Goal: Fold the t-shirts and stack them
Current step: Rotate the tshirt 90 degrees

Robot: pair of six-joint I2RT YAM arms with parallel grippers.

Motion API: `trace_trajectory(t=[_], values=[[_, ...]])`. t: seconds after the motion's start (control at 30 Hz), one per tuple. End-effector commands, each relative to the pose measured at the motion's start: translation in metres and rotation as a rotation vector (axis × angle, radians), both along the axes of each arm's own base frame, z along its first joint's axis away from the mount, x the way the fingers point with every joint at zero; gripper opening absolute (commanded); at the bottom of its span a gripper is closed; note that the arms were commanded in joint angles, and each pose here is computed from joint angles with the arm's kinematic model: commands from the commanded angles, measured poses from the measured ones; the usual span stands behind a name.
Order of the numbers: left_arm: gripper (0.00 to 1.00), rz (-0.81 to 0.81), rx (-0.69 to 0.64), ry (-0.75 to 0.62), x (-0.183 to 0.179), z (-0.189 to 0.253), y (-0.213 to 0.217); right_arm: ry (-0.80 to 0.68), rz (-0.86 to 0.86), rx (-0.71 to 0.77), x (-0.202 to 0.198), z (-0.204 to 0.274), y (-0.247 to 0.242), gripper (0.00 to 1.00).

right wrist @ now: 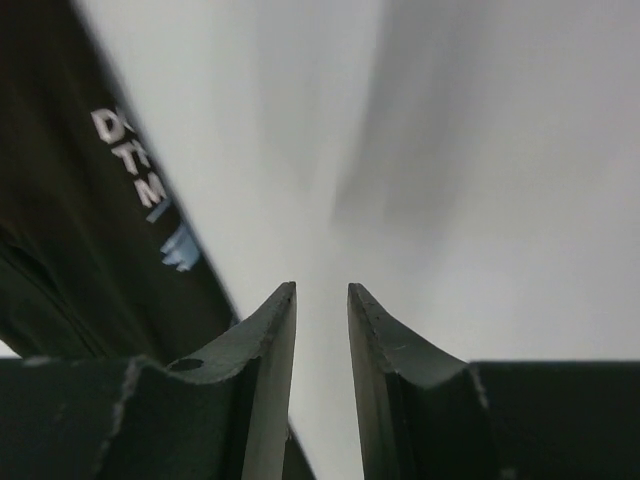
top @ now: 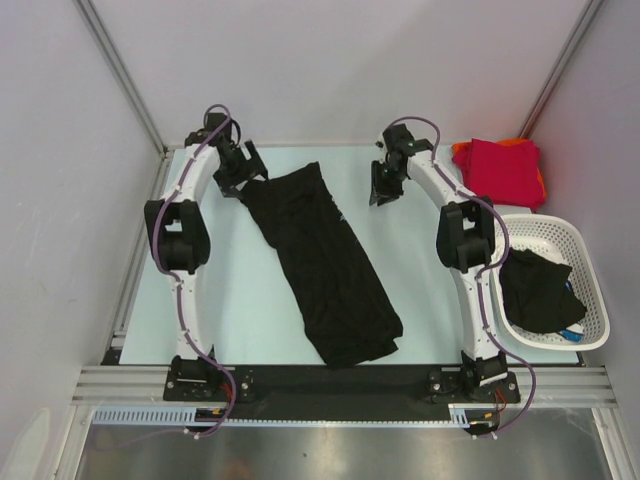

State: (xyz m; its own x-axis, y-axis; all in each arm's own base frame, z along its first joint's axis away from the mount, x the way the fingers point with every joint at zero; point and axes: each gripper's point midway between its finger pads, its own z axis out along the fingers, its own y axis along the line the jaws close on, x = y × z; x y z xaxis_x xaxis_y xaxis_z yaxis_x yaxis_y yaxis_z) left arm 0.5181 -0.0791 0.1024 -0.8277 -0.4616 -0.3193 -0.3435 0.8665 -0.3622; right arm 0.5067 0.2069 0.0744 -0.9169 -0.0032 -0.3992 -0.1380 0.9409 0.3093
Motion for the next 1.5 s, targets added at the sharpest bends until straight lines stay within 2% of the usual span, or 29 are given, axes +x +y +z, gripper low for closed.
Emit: trace_trajectory(t=[0.0,0.2,0.4,0.73,0.83,0.93,1.13,1.47], values=[[0.96,0.026,-0.017,0.069,-0.013,-0.011,0.022,0.053,0.068,0.014,-0.026,-0.002,0.010,0.33],[0.91,0.016,-0.032,0.148,-0.020,-0.047,0.020,0.065,0.075,0.011,-0.022,0.000,0.013,0.33],[0.94,0.023,-0.059,0.163,-0.017,-0.056,0.016,0.029,0.065,0.087,-0.007,0.008,0.028,0.34],[0.95,-0.011,-0.040,0.180,-0.021,-0.059,0.017,-0.049,0.074,0.468,0.048,-0.009,0.099,0.37],[0.95,-0.020,-0.035,0.190,-0.028,-0.059,0.018,-0.080,0.067,0.564,0.065,0.002,0.115,0.43],[0.95,-0.027,-0.028,0.197,-0.032,-0.060,0.018,-0.096,0.059,0.611,0.077,-0.010,0.125,0.50],[0.95,-0.033,-0.006,0.222,-0.038,-0.067,0.022,-0.094,0.041,0.640,0.082,-0.028,0.131,0.54],[0.94,-0.039,0.016,0.256,-0.047,-0.072,0.024,-0.046,0.102,0.636,0.058,-0.049,0.164,0.54]])
